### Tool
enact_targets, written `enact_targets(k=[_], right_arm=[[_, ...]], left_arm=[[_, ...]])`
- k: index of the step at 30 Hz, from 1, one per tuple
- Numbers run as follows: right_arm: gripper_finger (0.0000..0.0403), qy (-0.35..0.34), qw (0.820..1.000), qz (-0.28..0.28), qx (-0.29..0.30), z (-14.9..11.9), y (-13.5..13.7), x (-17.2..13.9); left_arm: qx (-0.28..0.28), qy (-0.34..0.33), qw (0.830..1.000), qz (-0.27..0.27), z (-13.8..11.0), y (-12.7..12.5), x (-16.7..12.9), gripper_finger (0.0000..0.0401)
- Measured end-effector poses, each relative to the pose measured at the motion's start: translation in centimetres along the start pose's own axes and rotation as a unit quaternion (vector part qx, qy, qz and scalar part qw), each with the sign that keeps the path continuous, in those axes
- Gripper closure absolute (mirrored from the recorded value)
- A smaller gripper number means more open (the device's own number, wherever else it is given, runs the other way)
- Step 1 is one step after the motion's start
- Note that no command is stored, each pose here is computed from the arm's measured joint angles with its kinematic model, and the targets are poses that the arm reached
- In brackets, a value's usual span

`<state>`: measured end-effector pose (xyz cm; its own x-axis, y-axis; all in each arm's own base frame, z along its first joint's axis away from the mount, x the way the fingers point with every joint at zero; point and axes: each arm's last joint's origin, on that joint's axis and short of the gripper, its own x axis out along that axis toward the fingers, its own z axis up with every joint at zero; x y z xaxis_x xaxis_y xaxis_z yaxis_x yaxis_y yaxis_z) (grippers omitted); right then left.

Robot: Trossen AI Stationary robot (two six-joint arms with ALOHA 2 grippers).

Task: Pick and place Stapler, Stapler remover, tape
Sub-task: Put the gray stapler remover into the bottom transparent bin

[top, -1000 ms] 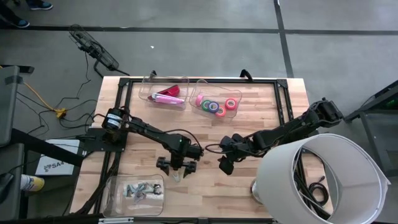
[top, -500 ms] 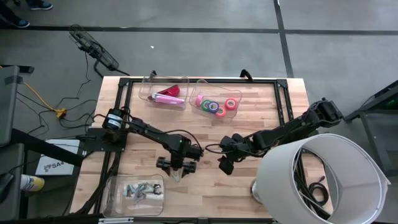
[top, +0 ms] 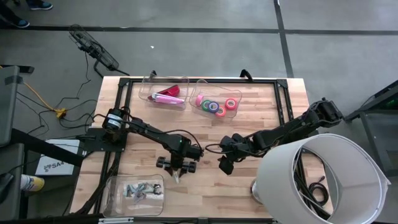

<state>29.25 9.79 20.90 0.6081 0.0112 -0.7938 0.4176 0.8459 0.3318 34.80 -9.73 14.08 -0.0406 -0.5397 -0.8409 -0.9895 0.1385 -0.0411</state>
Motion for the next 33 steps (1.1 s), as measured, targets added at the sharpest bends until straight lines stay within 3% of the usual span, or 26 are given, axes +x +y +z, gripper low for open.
enact_targets(k=[12, 33], right_arm=[[0.0187, 0.000, 1.000, 0.000, 0.000, 0.00, 0.00, 0.00], [0.0187, 0.000, 1.000, 0.000, 0.000, -0.01, 0.01, 0.00]], left_arm=[[0.013, -0.014, 1.000, -0.003, 0.05, -0.03, -0.07, 0.0310], [0.033, -0.020, 0.999, -0.013, 0.04, -0.22, -0.11, 0.0312]])
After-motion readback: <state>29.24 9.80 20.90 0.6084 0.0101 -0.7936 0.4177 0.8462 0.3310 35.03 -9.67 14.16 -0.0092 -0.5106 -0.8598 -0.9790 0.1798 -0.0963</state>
